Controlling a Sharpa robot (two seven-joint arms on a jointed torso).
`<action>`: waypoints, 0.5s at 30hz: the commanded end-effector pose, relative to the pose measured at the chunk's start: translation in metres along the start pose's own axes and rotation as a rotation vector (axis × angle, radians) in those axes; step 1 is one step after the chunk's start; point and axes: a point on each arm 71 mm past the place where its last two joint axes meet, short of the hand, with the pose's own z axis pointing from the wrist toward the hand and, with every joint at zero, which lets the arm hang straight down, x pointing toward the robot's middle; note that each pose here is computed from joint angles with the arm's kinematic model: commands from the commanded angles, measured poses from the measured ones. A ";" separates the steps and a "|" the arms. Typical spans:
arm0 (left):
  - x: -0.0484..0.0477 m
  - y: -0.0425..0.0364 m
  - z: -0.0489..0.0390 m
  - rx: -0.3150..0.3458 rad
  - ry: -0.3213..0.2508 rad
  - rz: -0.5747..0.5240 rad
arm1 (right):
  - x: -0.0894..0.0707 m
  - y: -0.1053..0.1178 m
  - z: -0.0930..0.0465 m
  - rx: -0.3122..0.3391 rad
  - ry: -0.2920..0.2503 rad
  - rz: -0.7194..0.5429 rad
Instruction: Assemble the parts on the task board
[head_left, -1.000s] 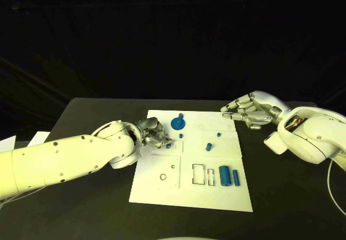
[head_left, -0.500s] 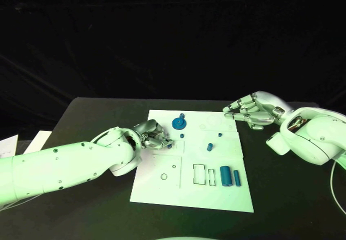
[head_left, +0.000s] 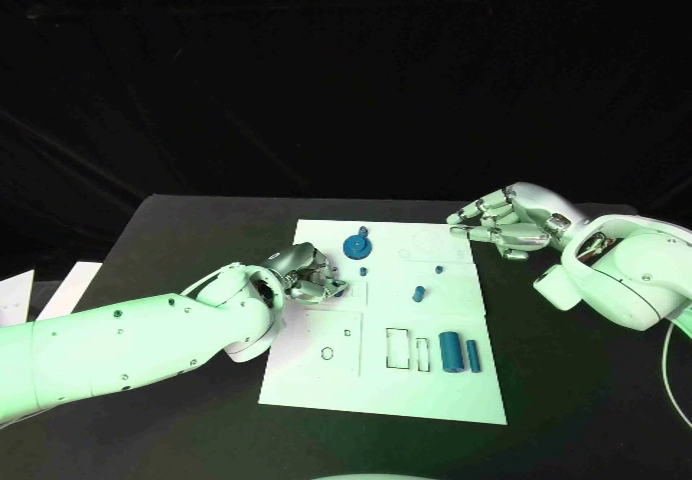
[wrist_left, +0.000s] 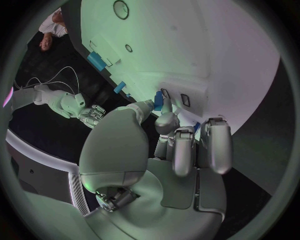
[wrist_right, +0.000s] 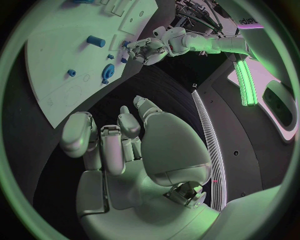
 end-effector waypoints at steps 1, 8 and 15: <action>-0.0014 -0.0020 0.0005 0.018 -0.035 0.022 | 0.001 0.001 0.000 -0.006 0.008 0.001; -0.0013 0.0001 0.0020 0.004 -0.035 0.030 | 0.001 0.001 0.001 -0.007 0.009 0.002; 0.0011 0.0034 0.0040 -0.025 -0.003 0.053 | 0.002 0.001 0.001 -0.007 0.010 0.003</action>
